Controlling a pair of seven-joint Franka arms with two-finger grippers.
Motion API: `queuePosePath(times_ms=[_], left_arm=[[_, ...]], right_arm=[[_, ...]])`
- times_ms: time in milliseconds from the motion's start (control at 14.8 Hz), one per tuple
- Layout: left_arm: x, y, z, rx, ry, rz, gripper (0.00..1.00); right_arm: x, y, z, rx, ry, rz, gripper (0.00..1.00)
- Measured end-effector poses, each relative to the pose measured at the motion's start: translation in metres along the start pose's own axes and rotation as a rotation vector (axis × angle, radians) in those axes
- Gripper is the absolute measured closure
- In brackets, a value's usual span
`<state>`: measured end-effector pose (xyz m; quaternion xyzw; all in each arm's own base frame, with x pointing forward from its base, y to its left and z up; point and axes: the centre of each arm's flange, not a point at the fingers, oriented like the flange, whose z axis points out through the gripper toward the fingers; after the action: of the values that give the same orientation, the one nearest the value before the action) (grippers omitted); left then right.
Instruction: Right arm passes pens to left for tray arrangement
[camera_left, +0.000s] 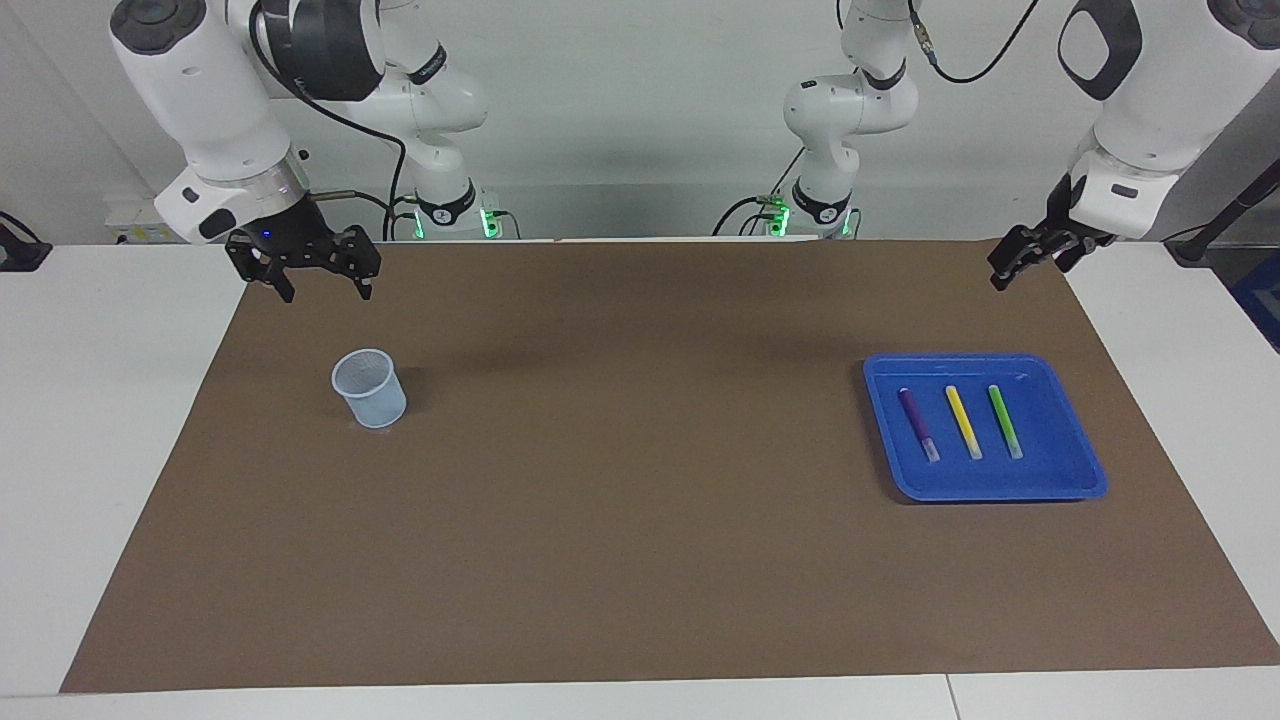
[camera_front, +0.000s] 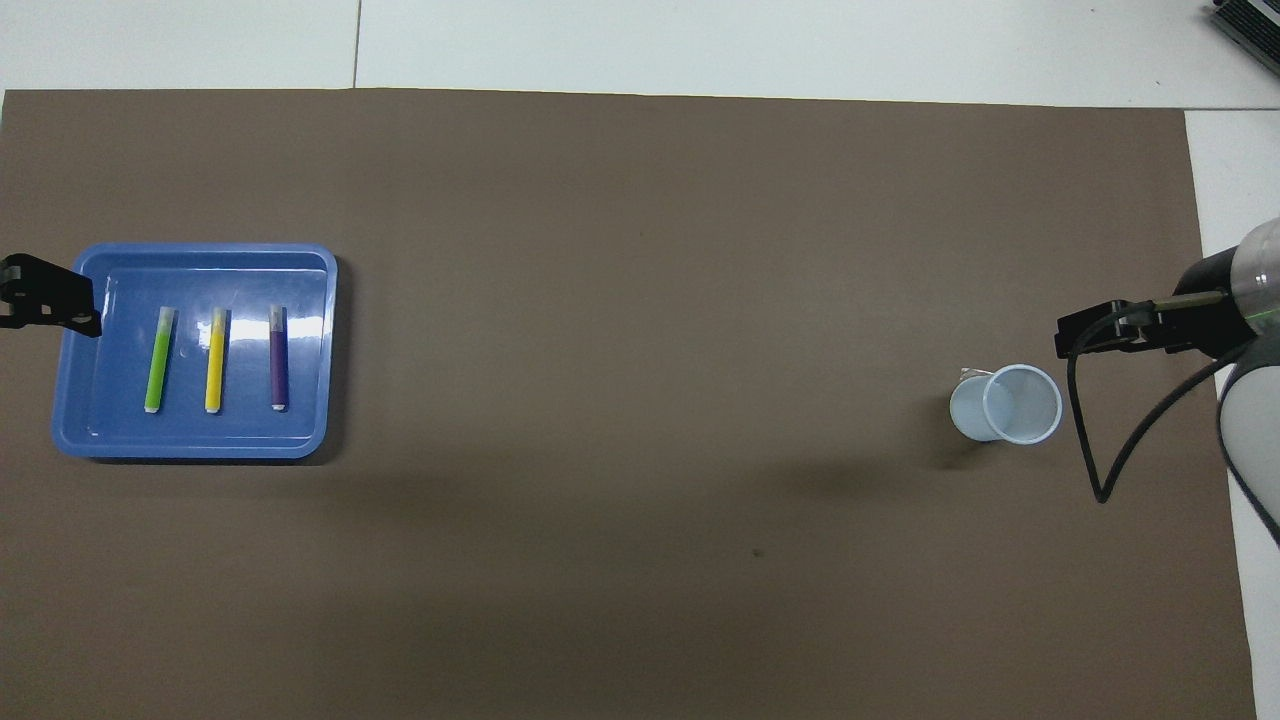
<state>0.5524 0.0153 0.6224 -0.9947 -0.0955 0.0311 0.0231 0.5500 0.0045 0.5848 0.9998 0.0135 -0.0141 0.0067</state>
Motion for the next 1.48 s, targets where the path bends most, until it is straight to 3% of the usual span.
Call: queuePosePath(times_ms=[337, 943, 1481], left_arm=[[-0.011, -0.008, -0.017, -0.040, 0.021, -0.012, 0.00], [-0.017, 0.061, 0.010, -0.042, 0.066, 0.110, 0.00], [-0.019, 0.034, 0.017, -0.043, 0.055, 0.060, 0.00]], right_arm=[[0.000, -0.002, 0.000, 0.000, 0.000, -0.003, 0.00], [0.000, 0.000, 0.000, 0.000, 0.000, 0.000, 0.00], [0.000, 0.001, 0.000, 0.001, 0.000, 0.001, 0.00]])
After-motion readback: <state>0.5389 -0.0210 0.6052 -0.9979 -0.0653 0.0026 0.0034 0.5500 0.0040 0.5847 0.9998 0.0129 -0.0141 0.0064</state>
